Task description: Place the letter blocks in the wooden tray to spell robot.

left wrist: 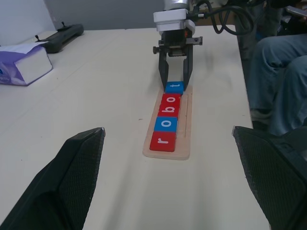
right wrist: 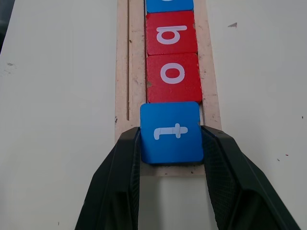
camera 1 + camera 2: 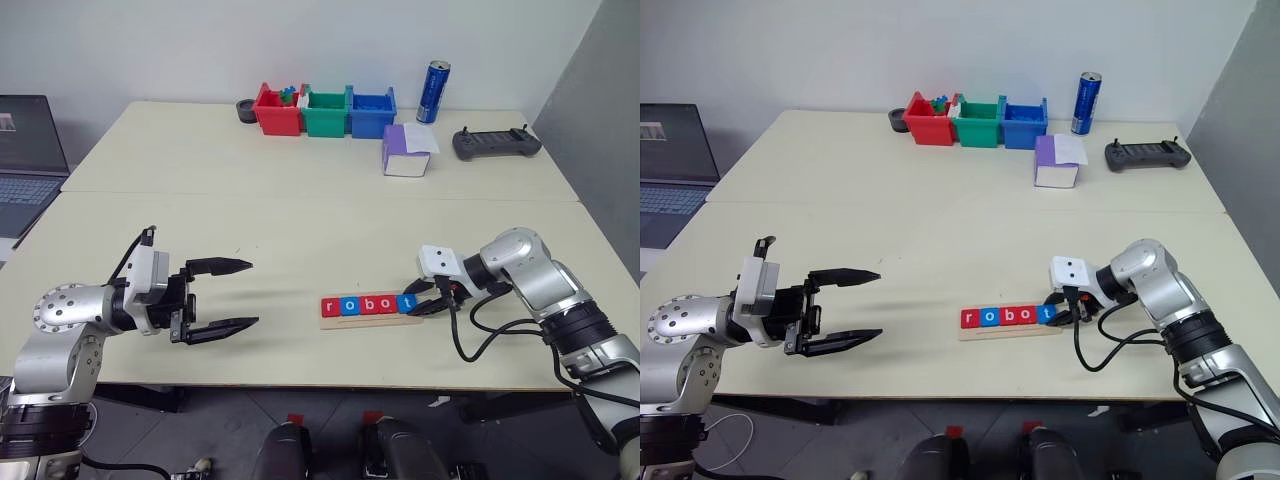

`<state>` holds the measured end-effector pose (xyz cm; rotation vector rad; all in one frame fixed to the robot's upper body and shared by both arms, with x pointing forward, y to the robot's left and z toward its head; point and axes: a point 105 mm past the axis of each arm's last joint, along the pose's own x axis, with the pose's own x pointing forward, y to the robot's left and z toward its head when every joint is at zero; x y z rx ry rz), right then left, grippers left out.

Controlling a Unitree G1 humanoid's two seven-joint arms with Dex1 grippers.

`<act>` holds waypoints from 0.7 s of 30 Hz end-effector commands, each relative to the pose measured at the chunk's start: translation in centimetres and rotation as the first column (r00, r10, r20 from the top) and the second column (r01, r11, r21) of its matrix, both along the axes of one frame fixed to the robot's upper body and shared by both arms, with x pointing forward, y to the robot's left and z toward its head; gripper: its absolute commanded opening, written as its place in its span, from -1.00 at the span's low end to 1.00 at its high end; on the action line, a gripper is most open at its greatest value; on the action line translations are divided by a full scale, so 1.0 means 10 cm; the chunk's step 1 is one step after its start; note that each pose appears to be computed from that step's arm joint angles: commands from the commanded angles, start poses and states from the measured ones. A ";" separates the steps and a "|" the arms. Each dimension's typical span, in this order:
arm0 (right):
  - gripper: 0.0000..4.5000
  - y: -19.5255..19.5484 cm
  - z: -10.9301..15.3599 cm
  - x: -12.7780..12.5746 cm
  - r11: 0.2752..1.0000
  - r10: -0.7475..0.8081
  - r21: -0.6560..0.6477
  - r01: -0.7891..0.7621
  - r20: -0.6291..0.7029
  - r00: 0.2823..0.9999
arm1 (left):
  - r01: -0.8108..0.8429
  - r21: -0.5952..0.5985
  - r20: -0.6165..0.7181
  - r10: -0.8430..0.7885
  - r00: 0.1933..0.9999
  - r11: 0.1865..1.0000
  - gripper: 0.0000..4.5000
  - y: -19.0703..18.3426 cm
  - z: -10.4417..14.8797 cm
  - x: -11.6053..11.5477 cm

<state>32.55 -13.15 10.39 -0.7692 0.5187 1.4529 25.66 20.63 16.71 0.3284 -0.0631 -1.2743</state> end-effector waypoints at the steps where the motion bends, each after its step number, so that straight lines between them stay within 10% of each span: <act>1: 0.23 0.01 0.06 0.04 1.000 0.002 -0.002 -0.002 0.031 1.000 | 0.000 0.000 0.035 0.000 0.999 1.000 1.00 -0.01 0.07 0.00; 6: 0.98 0.03 0.09 0.05 1.000 0.002 0.014 -0.002 0.042 0.999 | 0.000 0.000 0.036 0.000 0.999 1.000 1.00 -0.01 0.07 0.00; 18: 0.98 -0.18 0.30 -0.20 0.994 -0.035 0.102 0.033 0.017 0.999 | 0.001 0.004 0.033 -0.001 0.999 1.000 1.00 0.01 0.07 -0.01; 21: 0.72 -0.17 0.23 -0.30 0.991 -0.034 0.130 0.036 -0.018 0.999 | 0.003 0.002 0.029 -0.003 1.000 1.000 1.00 0.01 0.05 -0.01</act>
